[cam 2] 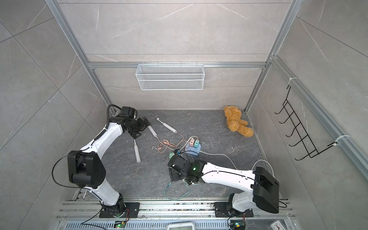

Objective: Charge the electric toothbrush
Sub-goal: Pick up the charging cable from the center of the board.

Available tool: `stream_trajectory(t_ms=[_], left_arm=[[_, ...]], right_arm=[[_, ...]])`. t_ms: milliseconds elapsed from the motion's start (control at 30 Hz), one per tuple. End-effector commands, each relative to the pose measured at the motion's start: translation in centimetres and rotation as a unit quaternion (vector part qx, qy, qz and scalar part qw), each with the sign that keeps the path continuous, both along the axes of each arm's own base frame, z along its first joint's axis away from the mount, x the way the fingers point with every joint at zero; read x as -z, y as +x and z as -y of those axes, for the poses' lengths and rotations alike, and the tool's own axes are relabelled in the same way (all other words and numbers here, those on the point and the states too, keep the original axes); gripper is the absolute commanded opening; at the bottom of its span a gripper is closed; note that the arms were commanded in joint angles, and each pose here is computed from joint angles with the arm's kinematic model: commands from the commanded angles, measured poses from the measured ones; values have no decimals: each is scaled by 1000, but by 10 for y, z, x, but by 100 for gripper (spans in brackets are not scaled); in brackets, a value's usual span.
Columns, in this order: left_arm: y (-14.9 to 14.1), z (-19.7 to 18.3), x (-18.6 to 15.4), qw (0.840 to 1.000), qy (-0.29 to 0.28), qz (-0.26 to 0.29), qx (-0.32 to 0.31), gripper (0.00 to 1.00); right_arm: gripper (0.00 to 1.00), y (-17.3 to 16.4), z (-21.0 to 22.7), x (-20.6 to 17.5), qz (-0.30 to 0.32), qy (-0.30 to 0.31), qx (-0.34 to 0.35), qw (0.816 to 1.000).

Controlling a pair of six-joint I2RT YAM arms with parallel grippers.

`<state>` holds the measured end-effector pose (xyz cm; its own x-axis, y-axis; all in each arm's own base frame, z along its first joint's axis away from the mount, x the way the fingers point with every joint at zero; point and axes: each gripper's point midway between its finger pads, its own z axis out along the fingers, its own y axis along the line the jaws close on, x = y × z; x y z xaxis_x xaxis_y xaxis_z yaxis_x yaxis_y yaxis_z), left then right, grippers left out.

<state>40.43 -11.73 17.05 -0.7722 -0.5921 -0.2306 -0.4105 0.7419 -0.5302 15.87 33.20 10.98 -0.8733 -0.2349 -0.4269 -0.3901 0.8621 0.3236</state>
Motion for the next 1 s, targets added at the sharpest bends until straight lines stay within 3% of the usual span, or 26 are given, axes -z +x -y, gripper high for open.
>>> stream_trajectory(t_ms=[0, 200, 367, 700, 967], left_arm=[[-25, -13, 20, 998, 25, -19, -45, 99], [-67, -17, 36, 998, 32, -27, -39, 99], [-89, -28, 46, 998, 49, -25, -41, 99], [-93, -21, 50, 999, 32, -21, -31, 99], [-95, -20, 54, 999, 28, -23, -30, 99]], right_arm=[[70, -17, -21, 12, -73, 17, 10, 997], [69, -24, -11, 34, -125, -53, 46, 990], [64, -37, -22, 49, -180, -63, 51, 980], [54, -47, -14, 77, -225, -123, 97, 962], [48, -41, -26, 84, -230, -135, 96, 959]])
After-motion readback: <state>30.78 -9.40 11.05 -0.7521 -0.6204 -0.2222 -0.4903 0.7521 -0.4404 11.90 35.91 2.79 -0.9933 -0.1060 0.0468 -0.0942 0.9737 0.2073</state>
